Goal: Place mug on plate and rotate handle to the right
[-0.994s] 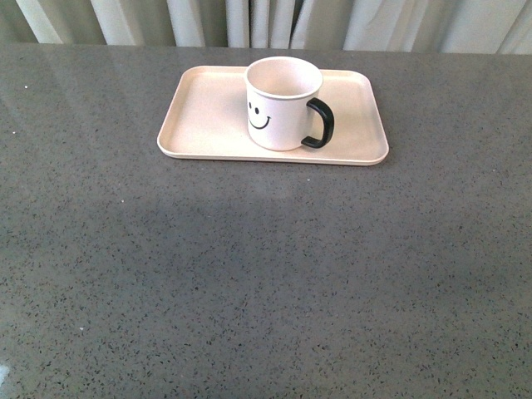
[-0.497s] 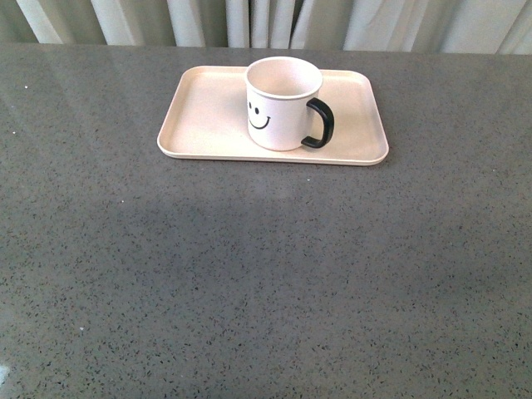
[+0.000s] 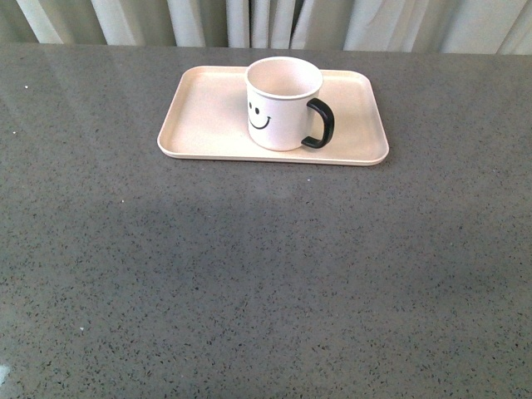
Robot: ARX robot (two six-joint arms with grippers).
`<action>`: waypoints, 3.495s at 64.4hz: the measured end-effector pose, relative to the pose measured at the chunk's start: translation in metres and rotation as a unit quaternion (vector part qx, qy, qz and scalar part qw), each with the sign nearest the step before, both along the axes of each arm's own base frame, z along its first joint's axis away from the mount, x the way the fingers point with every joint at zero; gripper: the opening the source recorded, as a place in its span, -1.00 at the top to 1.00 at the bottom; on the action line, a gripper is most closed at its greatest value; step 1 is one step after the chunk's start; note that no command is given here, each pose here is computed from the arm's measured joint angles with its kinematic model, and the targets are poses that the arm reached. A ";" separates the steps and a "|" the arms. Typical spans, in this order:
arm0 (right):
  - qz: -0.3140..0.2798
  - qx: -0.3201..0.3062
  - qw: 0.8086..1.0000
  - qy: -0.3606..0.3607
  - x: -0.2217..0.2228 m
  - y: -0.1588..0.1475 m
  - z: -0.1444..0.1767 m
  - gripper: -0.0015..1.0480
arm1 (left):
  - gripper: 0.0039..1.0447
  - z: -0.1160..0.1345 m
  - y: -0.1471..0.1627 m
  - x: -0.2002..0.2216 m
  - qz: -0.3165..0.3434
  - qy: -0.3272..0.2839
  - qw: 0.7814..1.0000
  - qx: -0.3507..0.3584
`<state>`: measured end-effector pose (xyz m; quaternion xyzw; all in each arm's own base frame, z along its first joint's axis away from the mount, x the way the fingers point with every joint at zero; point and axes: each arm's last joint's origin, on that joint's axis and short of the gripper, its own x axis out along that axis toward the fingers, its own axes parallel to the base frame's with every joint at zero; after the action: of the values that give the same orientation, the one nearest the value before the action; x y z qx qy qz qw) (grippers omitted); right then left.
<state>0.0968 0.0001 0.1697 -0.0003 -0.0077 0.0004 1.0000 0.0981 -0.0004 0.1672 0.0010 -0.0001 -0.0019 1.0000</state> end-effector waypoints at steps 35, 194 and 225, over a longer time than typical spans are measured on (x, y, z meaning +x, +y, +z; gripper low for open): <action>0.000 0.000 1.000 0.000 0.000 0.000 0.000 -0.82 | -0.10 0.000 0.000 0.000 0.000 0.002 1.000 0.000; 0.063 0.078 0.889 0.446 0.381 0.103 -0.014 -0.82 | -0.83 0.000 0.000 0.000 0.001 0.002 1.000 0.000; 0.062 0.075 0.886 0.454 0.394 0.114 -0.019 -0.13 | -0.83 0.000 0.000 0.000 0.001 0.002 1.000 0.000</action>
<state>0.4904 0.1141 0.1508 0.0756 0.4473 0.0615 0.8891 0.0979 -0.0002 0.1668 0.0011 0.0014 -0.0013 1.0000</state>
